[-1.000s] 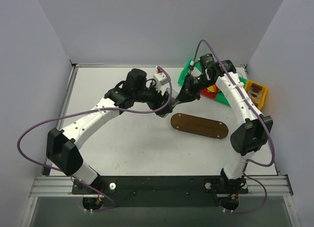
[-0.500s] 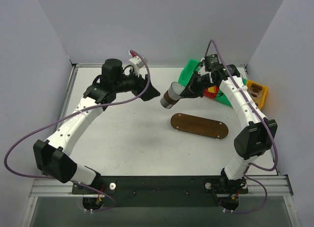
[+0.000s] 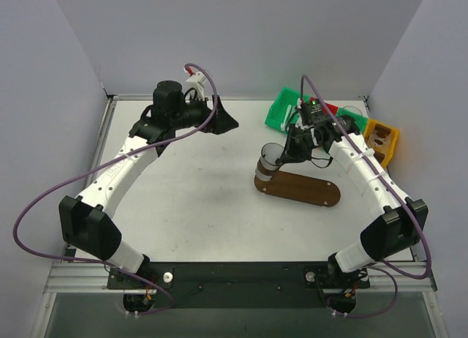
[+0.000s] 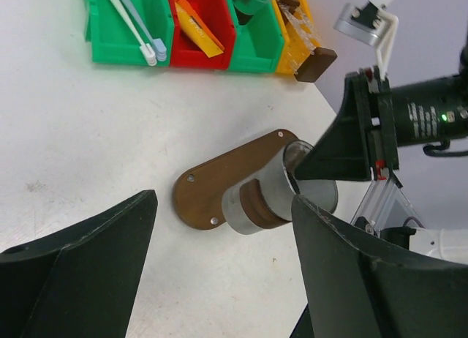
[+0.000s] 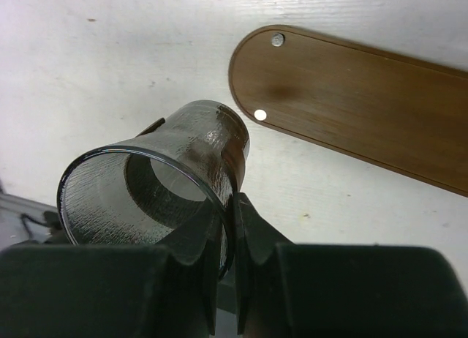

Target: Prepare toiletry sets of a toothbrush and toothpaste on the tray

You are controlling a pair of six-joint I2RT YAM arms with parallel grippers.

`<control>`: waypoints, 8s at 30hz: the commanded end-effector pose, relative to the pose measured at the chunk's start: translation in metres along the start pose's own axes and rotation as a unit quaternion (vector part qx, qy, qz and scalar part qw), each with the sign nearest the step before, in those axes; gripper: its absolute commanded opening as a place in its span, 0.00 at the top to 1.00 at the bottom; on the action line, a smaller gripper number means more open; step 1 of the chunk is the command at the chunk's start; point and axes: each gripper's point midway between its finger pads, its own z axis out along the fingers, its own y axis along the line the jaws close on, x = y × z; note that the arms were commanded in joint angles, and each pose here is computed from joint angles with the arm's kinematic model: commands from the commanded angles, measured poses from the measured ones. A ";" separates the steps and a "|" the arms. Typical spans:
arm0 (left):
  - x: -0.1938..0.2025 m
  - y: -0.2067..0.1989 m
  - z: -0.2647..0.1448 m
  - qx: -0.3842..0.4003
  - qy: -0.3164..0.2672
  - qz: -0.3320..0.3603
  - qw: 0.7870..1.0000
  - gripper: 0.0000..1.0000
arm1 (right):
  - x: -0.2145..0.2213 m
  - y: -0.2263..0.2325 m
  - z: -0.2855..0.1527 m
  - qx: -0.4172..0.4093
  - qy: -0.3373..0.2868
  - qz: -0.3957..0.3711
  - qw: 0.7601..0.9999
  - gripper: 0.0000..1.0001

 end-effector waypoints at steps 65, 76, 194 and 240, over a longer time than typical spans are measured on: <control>0.011 0.084 -0.045 -0.178 -0.039 -0.103 0.978 0.16 | 0.001 0.003 0.074 0.097 -0.109 -0.102 0.984 1.00; 0.012 0.084 -0.046 -0.176 -0.039 -0.105 0.978 0.16 | 0.003 -0.005 0.077 0.108 -0.106 -0.096 0.984 1.00; 0.017 0.131 -0.055 -0.209 -0.009 -0.067 0.976 0.17 | -0.170 -0.352 -0.001 0.319 -0.057 0.081 0.943 0.61; 0.018 0.138 -0.051 -0.219 -0.001 -0.076 0.973 0.18 | -0.159 -0.375 0.030 0.335 -0.021 0.085 0.938 0.86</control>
